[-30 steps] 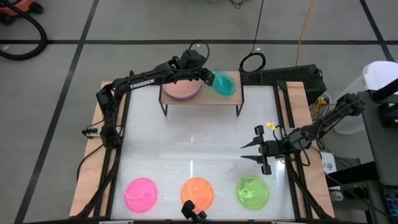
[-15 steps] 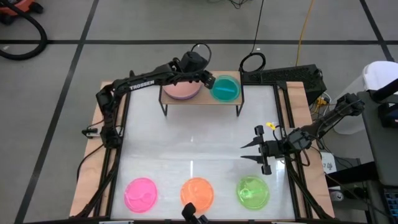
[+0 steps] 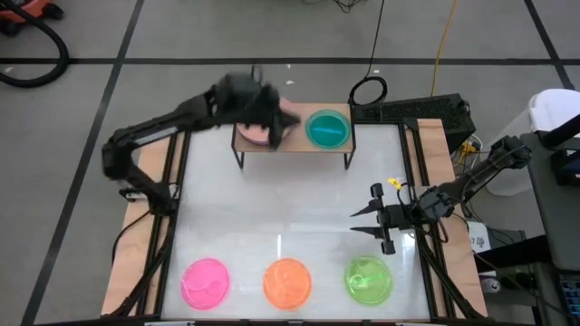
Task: Place and stack plates onto a shelf
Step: Stack the transparent green plate on top of the transparent blue plate on the shelf
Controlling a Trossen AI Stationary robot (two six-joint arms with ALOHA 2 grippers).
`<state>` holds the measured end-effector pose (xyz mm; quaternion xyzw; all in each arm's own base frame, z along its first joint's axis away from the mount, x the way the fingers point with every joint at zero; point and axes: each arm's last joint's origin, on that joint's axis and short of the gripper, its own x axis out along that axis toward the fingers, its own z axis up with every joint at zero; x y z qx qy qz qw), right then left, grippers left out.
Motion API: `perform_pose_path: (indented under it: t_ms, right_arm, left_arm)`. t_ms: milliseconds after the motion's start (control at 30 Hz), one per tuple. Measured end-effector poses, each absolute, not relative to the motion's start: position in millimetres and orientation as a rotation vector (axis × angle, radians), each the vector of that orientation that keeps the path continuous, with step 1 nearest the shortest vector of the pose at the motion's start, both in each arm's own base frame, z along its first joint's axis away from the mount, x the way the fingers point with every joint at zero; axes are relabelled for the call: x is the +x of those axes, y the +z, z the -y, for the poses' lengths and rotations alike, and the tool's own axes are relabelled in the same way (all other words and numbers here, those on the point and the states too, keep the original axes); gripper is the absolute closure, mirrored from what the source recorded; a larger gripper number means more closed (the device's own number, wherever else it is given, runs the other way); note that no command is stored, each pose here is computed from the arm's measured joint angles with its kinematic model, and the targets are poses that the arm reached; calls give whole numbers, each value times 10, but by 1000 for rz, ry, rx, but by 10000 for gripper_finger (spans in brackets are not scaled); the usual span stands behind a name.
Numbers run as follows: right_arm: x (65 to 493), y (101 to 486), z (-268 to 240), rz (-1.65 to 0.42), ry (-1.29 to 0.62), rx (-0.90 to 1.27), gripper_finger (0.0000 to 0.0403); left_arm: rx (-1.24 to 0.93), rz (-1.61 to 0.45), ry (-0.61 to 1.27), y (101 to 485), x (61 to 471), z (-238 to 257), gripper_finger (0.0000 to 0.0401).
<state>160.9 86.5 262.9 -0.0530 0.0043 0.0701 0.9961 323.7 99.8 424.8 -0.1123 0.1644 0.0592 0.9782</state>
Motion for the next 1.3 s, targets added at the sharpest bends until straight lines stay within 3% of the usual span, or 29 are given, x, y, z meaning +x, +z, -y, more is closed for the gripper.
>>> perform_pose_path:
  t_ms: [100, 200, 433, 667, 933, 1067, 1300]
  right_arm:
    - [1608, 2610, -866, -29, 143, -76, 264]
    - [1606, 2586, -867, -55, 144, -53, 264]
    - [1604, 2559, -865, -86, 142, 8, 264]
    - [1605, 2560, -864, -91, 140, 54, 264]
    - [1754, 2799, -887, -178, 255, 109, 264]
    - [1898, 2799, -936, -319, 242, 103, 264]
    - [2069, 2214, -1083, -812, 303, 320, 264]
  left_arm:
    - [-98, -346, 15, 4172, 3123, -384, 338]
    - [-40, -333, 66, 3930, 2977, 66, 338]
    - [-93, -55, 19, 3290, 2548, 779, 339]
    - [-172, 64, -61, 2701, 2295, 947, 339]
    - [-207, 25, 21, 2418, 2221, 863, 339]
    - [-212, 37, 37, 2430, 2234, 827, 339]
    - [-208, 35, 41, 2428, 2237, 819, 339]
